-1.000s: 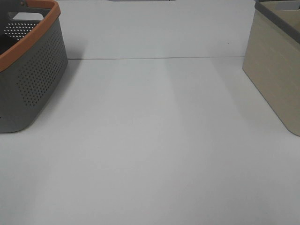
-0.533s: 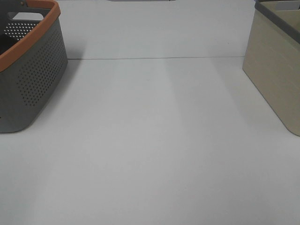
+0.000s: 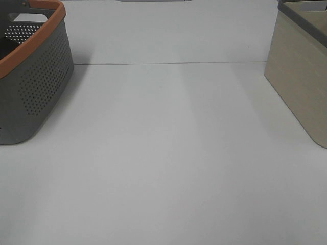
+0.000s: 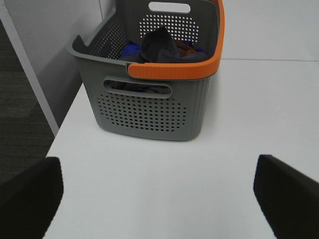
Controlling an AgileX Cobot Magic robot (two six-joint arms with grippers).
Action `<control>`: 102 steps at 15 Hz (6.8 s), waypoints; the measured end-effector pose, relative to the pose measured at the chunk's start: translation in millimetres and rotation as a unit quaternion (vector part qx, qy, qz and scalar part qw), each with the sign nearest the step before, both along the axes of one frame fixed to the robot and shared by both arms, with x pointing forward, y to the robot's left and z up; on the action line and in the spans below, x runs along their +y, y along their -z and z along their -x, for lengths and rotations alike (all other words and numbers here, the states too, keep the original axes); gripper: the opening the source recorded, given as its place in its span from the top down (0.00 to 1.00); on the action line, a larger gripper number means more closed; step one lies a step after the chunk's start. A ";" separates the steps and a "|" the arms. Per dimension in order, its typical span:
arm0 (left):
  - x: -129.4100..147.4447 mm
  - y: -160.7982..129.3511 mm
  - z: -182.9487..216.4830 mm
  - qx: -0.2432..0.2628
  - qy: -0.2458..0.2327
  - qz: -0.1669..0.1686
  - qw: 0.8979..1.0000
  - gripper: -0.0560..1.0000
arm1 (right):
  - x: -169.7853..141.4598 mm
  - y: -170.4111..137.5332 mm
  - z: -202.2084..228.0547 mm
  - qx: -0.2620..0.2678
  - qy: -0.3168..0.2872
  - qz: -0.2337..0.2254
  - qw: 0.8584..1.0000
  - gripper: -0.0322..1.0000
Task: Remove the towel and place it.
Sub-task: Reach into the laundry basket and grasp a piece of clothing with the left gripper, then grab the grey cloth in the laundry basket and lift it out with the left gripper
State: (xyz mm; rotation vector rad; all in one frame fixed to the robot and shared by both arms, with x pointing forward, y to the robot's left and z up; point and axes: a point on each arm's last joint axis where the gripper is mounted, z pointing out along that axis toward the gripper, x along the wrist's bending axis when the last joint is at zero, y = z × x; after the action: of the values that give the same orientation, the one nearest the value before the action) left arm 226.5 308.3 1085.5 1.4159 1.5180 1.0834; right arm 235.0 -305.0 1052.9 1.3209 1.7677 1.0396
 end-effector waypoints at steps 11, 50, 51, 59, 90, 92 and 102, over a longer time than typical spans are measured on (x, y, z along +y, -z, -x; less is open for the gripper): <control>5.2 -84.0 -138.3 0.114 -0.015 -0.034 0.993 0.02 | 0.0 0.0 0.0 0.000 0.000 0.000 1.000 0.25; 68.3 103.0 -542.1 0.223 0.258 -0.149 0.928 0.23 | 0.0 0.0 0.0 0.000 0.000 0.000 1.000 0.25; 68.6 105.2 -541.7 0.229 0.260 -0.152 0.926 0.23 | 0.0 0.0 0.0 0.000 0.000 0.000 1.000 0.25; 71.7 112.3 -540.3 0.254 0.253 -0.156 0.921 0.32 | 0.0 0.0 0.0 0.000 0.000 0.000 1.000 0.25; 8.2 -211.6 -409.5 -0.172 0.129 -0.227 0.950 0.95 | 0.0 0.0 0.0 0.000 0.000 0.000 1.000 0.25; -22.6 -224.1 -406.3 -0.230 0.138 -0.230 0.935 0.95 | 0.0 0.0 0.0 0.000 0.000 0.000 1.000 0.25; -145.2 -242.9 -378.1 -0.359 0.220 -0.240 0.875 0.95 | 0.2 0.0 0.0 0.000 -0.001 -0.001 1.000 0.25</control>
State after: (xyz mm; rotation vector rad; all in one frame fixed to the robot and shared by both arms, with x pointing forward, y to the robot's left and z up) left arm 604.7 163.0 1328.4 1.3427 0.3801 1.5142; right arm 234.9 -304.8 1052.9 1.3214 1.7685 1.0416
